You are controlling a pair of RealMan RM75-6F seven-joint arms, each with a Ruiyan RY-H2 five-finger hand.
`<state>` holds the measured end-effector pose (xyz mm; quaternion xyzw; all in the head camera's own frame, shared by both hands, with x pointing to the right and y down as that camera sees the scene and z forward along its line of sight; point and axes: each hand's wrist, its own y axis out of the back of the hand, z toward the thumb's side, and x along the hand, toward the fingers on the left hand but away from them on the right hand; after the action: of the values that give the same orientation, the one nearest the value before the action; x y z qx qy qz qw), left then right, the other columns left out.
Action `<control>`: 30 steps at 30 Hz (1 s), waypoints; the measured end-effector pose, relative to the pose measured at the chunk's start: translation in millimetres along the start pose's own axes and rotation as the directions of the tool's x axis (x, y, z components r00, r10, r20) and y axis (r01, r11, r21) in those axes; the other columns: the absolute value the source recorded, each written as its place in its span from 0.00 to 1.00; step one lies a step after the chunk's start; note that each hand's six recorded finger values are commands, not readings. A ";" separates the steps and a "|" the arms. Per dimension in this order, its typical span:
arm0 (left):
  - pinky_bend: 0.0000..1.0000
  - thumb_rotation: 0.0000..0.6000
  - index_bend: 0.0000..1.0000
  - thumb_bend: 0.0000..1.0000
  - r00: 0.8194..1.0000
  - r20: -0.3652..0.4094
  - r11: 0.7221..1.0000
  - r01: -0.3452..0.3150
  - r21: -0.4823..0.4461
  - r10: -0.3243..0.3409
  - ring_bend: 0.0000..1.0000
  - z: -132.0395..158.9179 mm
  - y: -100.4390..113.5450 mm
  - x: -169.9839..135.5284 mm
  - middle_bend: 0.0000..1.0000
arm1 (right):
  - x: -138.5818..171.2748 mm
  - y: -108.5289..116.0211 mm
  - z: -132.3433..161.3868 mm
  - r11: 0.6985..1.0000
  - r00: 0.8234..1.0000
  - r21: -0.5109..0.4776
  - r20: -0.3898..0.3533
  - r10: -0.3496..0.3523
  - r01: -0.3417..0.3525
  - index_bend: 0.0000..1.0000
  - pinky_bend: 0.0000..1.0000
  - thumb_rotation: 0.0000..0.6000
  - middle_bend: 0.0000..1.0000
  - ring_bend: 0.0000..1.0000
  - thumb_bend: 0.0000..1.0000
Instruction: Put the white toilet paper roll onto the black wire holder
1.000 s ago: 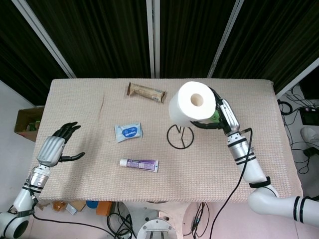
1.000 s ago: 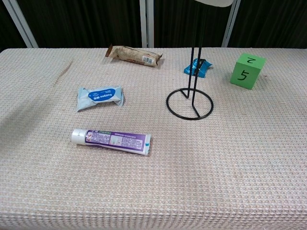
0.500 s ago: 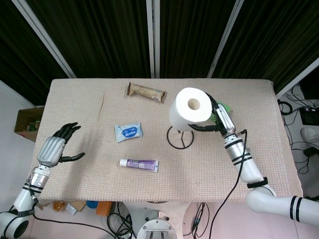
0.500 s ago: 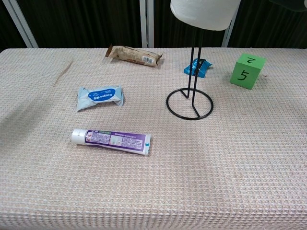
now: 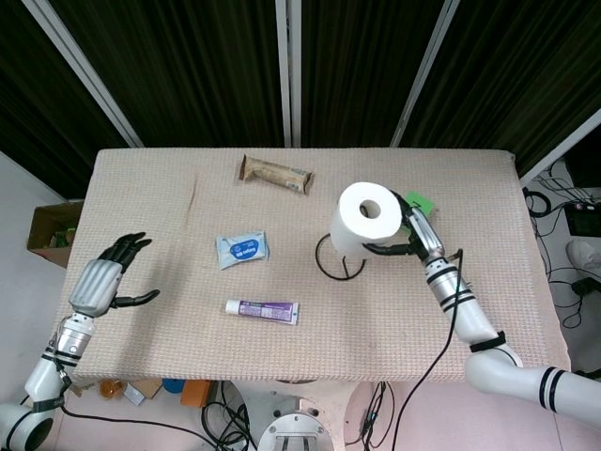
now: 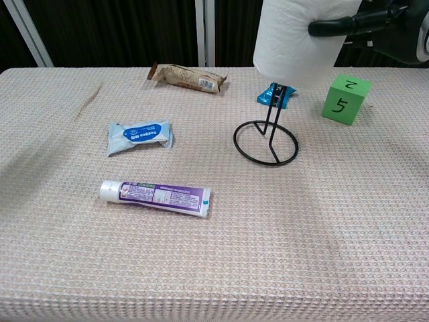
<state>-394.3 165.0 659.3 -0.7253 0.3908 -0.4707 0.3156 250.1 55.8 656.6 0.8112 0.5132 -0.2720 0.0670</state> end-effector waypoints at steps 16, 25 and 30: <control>0.23 0.15 0.11 0.04 1.000 -0.006 1.000 -0.001 0.001 0.001 0.06 -0.8 0.5 -1.3 0.06 | 4.9 -2.5 -21.6 0.994 0.997 0.089 -0.016 0.071 -0.069 0.00 0.00 1.00 0.00 0.00 0.00; 0.23 0.15 0.11 0.04 1.000 -0.013 0.999 -0.014 0.032 0.015 0.06 -4.8 6.4 -8.6 0.06 | 42.1 26.5 -23.3 0.931 0.993 0.365 -0.113 0.021 0.022 0.00 0.00 1.00 0.00 0.00 0.01; 0.23 0.15 0.11 0.04 0.999 -0.032 0.997 -0.025 0.075 0.028 0.06 -9.9 9.6 -20.4 0.06 | 85.1 59.1 -47.6 0.719 0.989 0.680 -0.113 -0.093 0.145 0.00 0.00 1.00 0.00 0.00 0.06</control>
<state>-411.2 177.0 646.0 -0.6999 0.3876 -0.4927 0.3423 346.9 114.5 643.3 0.7529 0.4293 -0.4173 -0.2732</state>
